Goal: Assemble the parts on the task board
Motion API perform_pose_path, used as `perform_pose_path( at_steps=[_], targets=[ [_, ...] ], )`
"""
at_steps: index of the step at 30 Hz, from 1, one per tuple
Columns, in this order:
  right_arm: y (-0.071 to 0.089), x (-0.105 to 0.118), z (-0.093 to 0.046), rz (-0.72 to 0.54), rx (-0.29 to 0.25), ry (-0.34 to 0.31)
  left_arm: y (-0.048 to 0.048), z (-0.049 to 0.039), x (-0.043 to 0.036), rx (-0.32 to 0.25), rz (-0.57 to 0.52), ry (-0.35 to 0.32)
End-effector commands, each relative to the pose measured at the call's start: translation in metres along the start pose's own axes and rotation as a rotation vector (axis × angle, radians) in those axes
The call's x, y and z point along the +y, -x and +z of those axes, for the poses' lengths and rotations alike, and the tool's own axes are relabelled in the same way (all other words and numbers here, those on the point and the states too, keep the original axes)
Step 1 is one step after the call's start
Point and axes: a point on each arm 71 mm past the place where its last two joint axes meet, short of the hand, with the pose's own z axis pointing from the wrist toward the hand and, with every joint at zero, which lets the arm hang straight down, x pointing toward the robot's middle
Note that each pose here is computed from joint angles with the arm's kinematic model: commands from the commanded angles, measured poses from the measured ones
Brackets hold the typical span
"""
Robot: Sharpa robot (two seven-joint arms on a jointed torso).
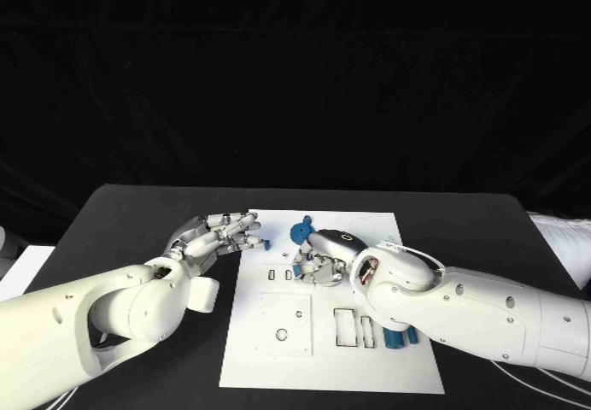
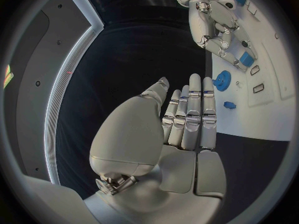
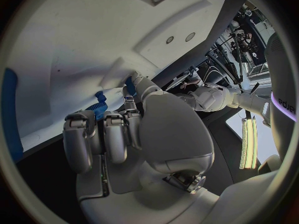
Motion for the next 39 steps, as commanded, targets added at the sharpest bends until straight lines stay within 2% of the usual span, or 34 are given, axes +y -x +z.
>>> perform_pose_path(
  at_steps=[1,18,39],
  targets=[
    [-0.0046,-0.0008,0.0,-0.032,0.043,-0.015,-0.0029,0.0003,-0.0006,0.021,-0.011,-0.009],
    [-0.0076,-0.0031,-0.0016,-0.057,0.079,-0.04,-0.003,-0.0002,-0.0006,0.023,-0.012,-0.007],
    [-0.0075,-0.0005,-0.0007,-0.056,0.059,-0.036,-0.0027,-0.0005,-0.0006,0.023,-0.012,-0.006]
  ],
)
